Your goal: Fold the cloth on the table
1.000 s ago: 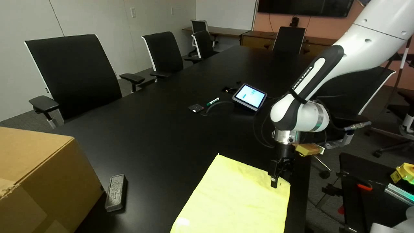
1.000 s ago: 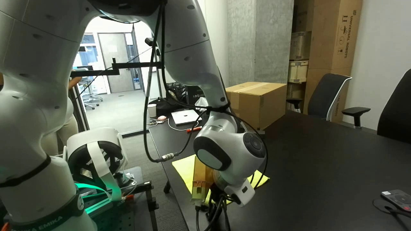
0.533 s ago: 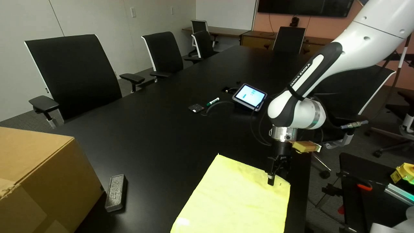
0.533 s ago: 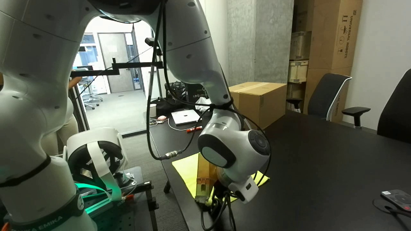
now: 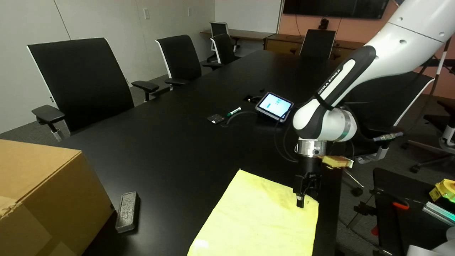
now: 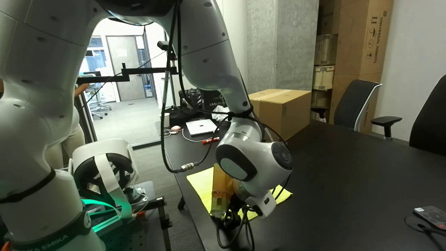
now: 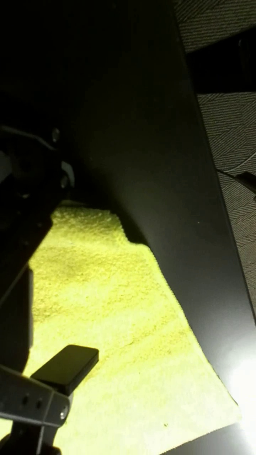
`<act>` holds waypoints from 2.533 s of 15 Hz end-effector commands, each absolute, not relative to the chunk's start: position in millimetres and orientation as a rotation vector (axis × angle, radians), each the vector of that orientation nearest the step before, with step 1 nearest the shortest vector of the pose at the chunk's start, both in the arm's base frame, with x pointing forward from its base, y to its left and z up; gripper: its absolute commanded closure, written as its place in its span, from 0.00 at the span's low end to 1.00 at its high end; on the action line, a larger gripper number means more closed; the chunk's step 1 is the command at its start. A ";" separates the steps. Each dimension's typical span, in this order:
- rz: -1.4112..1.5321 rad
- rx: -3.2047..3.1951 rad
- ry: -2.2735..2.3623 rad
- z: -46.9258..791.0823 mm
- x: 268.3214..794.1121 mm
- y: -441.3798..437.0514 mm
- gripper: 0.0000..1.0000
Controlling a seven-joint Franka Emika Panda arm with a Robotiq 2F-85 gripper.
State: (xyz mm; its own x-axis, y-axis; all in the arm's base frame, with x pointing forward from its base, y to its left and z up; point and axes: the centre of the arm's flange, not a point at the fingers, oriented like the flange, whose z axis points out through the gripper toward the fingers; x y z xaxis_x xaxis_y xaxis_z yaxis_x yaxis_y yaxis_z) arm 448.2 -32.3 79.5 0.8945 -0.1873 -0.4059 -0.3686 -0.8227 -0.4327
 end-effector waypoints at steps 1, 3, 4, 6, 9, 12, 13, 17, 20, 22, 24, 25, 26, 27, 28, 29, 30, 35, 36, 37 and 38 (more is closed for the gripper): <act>0.524 -2.530 0.345 76.2 451.3 -27.4 0.01; 0.538 -2.527 0.338 75.5 450.3 -26.7 0.08; 0.545 -2.525 0.338 75.0 450.2 -27.1 0.16; 0.549 -2.526 0.341 74.4 450.5 -28.6 0.15; 0.543 -2.536 0.379 72.6 452.2 -33.4 0.16; 0.538 -2.543 0.408 71.9 449.3 -31.4 0.22; 0.538 -2.545 0.417 71.4 448.7 -30.8 0.28; 0.540 -2.547 0.440 70.9 446.3 -29.2 0.69; 0.540 -2.548 0.452 71.4 446.6 -31.5 0.89; 0.542 -2.549 0.462 70.8 446.6 -33.2 0.95; 0.543 -2.550 0.471 72.2 445.6 -35.6 0.95; 0.541 -2.548 0.473 74.6 445.5 -37.4 0.93; 0.539 -2.549 0.478 78.3 445.9 -39.4 0.92; 0.534 -2.552 0.476 81.1 446.1 -41.1 0.92; 0.528 -2.559 0.471 86.7 447.2 -42.6 0.91; 0.517 -2.564 0.459 92.4 450.1 -43.8 0.92; 0.505 -2.572 0.450 96.7 452.7 -43.9 0.91; 0.455 -2.633 0.325 126.1 485.5 -40.3 0.93; 0.449 -2.647 0.290 132.2 493.4 -38.6 0.92; 0.449 -2.658 0.253 137.0 504.1 -35.8 0.93; 0.452 -2.664 0.212 140.8 514.5 -33.0 0.93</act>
State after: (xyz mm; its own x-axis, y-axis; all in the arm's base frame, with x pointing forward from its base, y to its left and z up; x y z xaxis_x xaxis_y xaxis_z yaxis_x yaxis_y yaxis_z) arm 485.1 -39.1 121.1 0.9263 -0.1353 -0.3518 -0.2763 -0.8784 -0.3899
